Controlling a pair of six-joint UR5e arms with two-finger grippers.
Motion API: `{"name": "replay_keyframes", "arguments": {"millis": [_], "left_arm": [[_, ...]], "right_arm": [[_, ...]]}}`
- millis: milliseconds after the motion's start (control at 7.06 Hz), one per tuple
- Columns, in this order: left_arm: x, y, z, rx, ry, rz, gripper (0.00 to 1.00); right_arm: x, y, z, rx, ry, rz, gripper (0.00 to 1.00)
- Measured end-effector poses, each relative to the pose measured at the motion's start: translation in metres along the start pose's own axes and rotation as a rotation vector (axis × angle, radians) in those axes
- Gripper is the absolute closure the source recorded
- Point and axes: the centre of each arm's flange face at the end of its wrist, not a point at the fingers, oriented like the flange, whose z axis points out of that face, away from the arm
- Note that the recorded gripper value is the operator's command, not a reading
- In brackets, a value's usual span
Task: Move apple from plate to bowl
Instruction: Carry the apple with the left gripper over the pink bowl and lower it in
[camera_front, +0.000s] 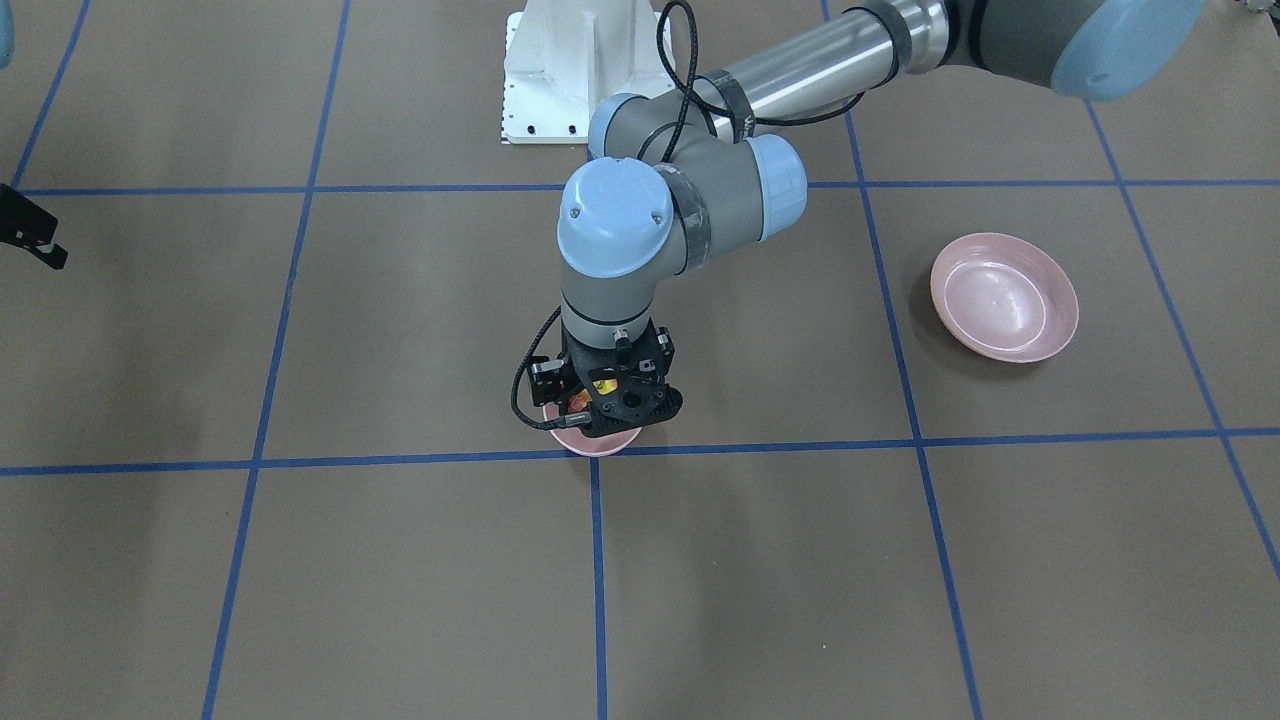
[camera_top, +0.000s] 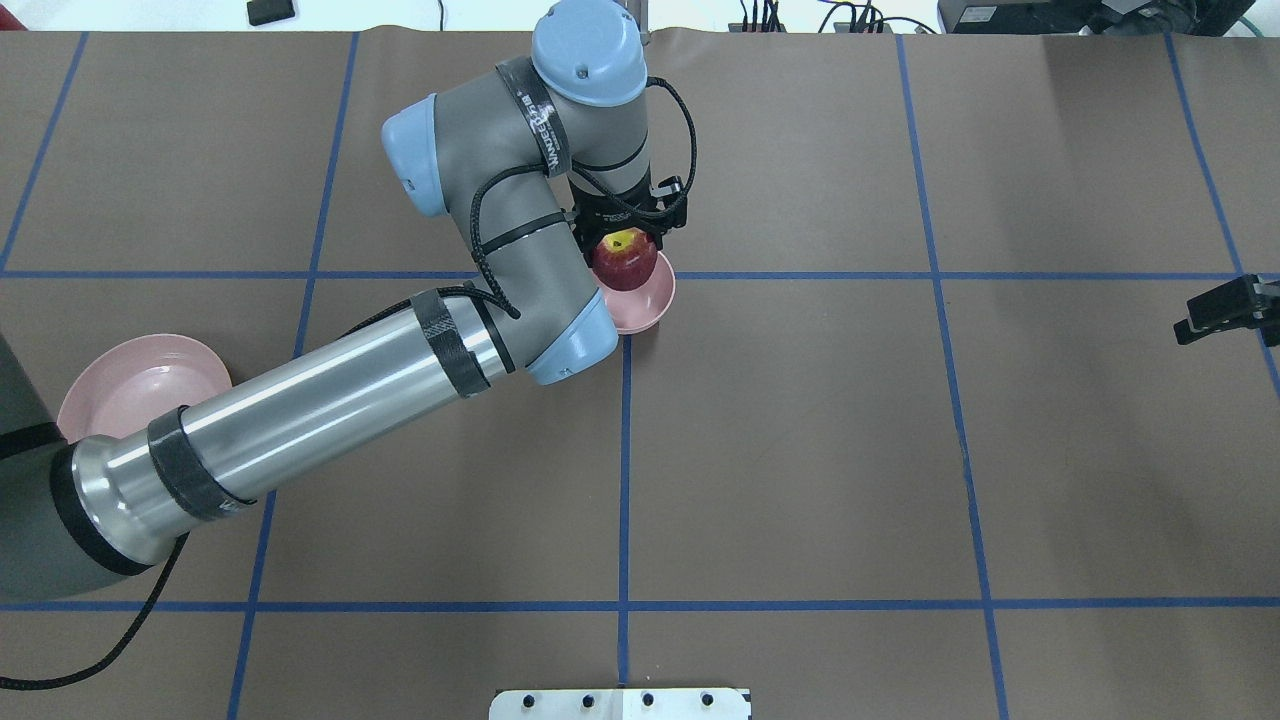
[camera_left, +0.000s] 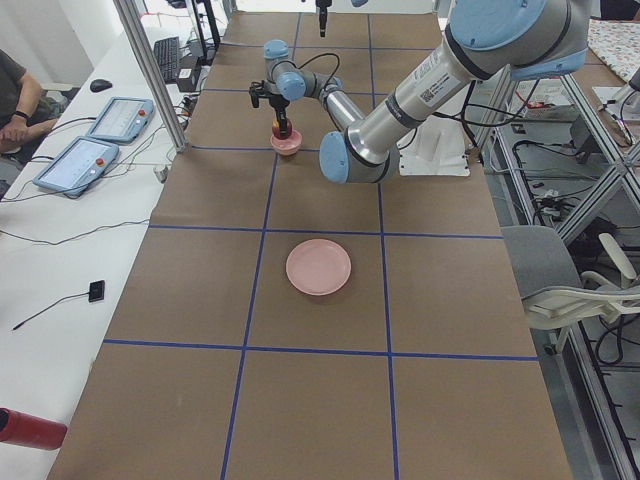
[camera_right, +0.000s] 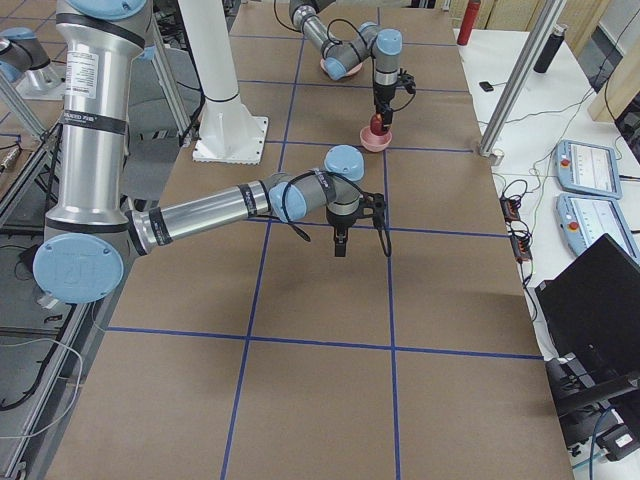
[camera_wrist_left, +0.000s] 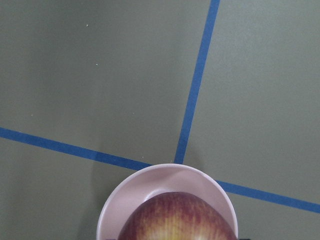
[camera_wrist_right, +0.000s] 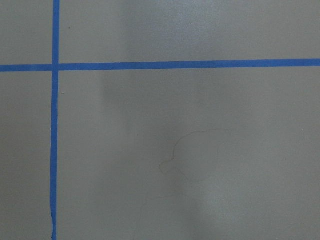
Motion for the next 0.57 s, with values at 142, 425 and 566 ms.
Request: {"name": "replay_keyframes", "arguments": {"millis": [142,425,566], "left_arm": [[0.001,0.005,0.006,0.002,-0.004,0.005,0.83],[0.001,0.010,0.014,0.010,-0.012,0.014,0.32],[0.001,0.013,0.018,0.020,-0.015,0.020,0.02]], "right_arm": [[0.000,0.000,0.000,0.000,0.000,0.000,0.00],[0.001,-0.001,0.001,-0.001,0.001,0.001,0.00],[0.002,-0.001,0.003,-0.003,0.003,0.002,0.00]]}}
